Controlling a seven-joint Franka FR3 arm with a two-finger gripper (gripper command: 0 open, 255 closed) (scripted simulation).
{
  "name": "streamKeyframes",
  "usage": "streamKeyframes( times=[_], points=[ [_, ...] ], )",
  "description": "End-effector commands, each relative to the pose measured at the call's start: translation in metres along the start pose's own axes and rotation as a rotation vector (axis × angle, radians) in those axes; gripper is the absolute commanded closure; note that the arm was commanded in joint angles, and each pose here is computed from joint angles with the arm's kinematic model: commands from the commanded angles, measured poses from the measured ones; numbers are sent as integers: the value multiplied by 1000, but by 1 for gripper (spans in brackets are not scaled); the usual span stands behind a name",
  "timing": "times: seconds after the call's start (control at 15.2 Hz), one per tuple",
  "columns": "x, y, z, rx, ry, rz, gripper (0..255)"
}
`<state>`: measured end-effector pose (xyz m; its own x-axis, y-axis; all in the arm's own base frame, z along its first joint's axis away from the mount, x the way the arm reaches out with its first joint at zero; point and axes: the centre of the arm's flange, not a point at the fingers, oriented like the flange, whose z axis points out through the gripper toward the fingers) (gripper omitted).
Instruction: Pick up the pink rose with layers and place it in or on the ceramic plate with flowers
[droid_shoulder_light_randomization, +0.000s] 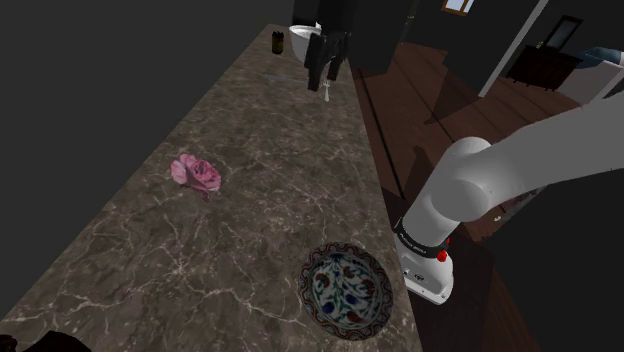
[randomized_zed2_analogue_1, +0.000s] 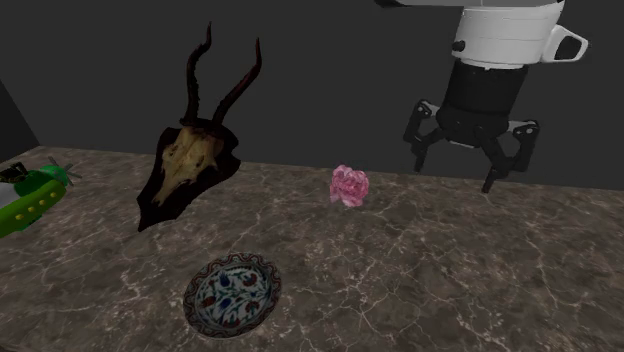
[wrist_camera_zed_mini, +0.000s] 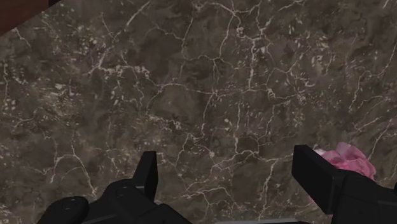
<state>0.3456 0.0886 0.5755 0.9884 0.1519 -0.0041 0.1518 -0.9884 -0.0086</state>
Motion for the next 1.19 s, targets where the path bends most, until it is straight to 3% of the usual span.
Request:
streamKeyframes(
  times=[0.0, 1.12],
  points=[
    [12, -27, 9, -20, 8, -11, 0],
    [115, -233, 87, -197, 63, -103, 0]
  ],
)
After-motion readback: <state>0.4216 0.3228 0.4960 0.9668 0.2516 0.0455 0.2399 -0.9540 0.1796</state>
